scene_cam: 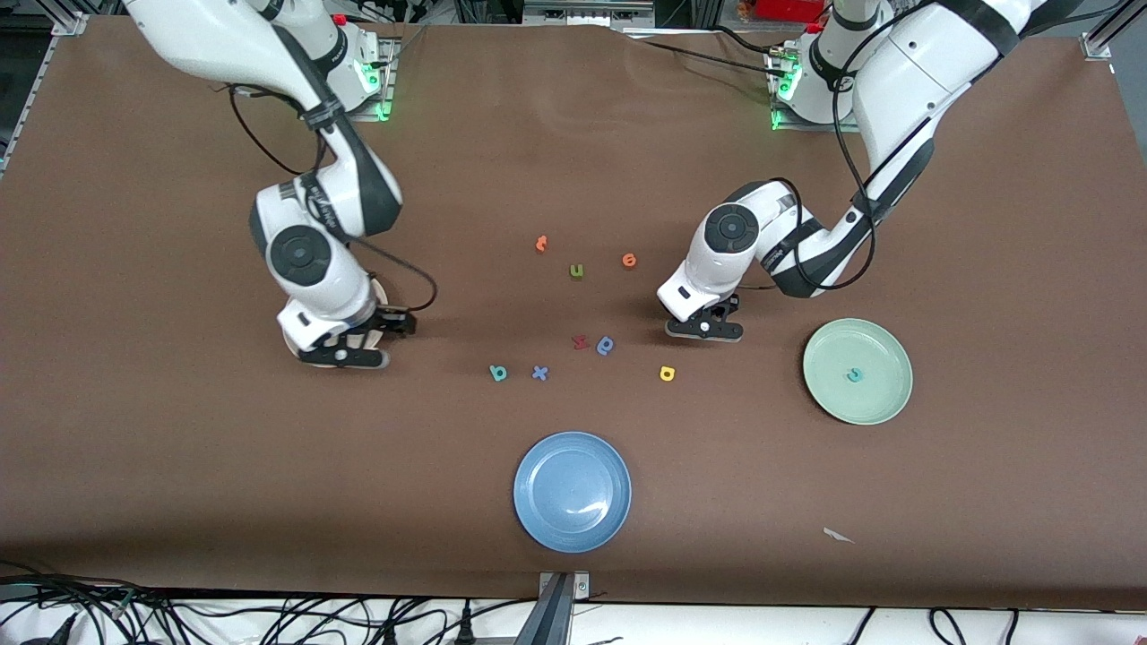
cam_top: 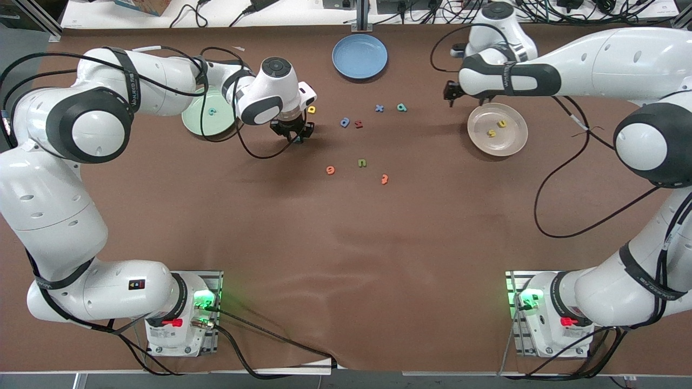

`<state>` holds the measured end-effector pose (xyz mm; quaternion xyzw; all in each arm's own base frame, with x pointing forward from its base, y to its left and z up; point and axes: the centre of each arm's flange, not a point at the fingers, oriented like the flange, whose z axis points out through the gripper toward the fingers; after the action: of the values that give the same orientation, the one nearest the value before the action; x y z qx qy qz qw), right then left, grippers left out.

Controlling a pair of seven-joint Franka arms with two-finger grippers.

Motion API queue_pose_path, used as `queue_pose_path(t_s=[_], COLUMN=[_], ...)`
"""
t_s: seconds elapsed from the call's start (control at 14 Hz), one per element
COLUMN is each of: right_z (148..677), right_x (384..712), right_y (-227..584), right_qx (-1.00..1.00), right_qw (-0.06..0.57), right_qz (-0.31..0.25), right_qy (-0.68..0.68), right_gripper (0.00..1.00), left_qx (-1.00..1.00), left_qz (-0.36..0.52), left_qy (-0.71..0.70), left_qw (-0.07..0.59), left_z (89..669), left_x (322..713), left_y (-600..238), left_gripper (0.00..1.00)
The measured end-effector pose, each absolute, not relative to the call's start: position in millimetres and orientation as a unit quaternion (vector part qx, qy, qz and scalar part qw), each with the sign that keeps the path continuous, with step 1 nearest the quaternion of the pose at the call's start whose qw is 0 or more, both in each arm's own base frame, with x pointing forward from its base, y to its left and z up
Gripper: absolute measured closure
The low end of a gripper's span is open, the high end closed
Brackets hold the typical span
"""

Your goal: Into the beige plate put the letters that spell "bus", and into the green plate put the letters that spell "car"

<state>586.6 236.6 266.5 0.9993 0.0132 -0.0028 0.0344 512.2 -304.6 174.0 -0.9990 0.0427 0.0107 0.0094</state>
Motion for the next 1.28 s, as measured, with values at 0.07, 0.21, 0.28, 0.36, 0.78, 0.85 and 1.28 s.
queue_pose_path(t_s=[0.07,0.21,0.28,0.36,0.78,0.85,1.28], right_z=[268,261,254,247,206,198,172], right_x=[586,591,596,602,613,613,618], right_y=[256,287,301,316,390,390,377], right_qx=[0.999,0.996,0.995,0.993,0.985,0.984,0.979], right_qw=[0.023,0.003,-0.004,-0.011,-0.03,-0.022,0.011], right_qz=[0.004,0.012,0.016,0.02,0.046,0.049,0.06], right_qy=[0.042,0.085,0.1,0.113,0.161,0.171,0.194], right_gripper=[0.01,0.01,0.01,0.01,0.16,0.23,0.29], left_qx=[-0.999,-0.999,-0.999,-0.999,-0.999,-0.999,-0.999], left_qz=[0.011,0.011,0.01,0.008,0.0,0.0,0.0], left_qy=[0.043,0.041,0.04,0.042,0.052,0.052,0.052], left_qw=[0.009,0.009,0.009,0.01,0.013,0.013,0.013], left_z=[174,174,174,173,173,173,173], left_x=[511,512,513,514,515,516,515], left_y=[-306,-306,-306,-306,-307,-308,-308], left_gripper=[0.61,0.65,0.65,0.65,0.76,0.79,0.81])
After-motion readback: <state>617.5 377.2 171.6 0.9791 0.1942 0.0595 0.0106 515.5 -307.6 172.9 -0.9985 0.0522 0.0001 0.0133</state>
